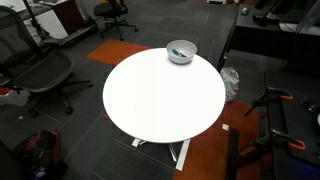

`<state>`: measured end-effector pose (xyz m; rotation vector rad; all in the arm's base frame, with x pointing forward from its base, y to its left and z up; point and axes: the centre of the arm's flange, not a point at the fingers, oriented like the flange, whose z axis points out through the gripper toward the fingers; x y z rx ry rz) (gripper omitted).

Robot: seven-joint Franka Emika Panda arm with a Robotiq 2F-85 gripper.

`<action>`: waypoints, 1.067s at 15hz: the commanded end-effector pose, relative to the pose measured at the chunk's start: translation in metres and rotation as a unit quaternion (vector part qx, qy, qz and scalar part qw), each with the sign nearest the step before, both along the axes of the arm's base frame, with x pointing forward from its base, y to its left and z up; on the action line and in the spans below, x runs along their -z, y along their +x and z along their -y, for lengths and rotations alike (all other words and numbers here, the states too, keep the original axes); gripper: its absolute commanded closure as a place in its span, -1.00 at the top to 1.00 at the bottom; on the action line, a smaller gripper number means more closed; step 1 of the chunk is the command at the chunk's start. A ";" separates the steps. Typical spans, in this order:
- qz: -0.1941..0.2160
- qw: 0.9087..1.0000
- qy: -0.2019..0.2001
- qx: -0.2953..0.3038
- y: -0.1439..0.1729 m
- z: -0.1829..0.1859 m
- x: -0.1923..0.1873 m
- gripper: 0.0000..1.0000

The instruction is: Remove the marker from the bowl and put it on the table

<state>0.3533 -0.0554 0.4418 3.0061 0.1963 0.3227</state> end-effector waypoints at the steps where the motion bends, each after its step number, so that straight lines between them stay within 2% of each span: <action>1: 0.000 1.000 0.000 0.000 0.000 0.000 0.000 1.00; 6: 0.000 1.000 0.000 0.000 0.000 0.000 0.000 1.00; 11: 0.007 1.000 -0.003 0.008 0.020 0.009 -0.010 1.00; 16: 0.016 0.999 0.008 0.042 0.049 0.035 -0.024 1.00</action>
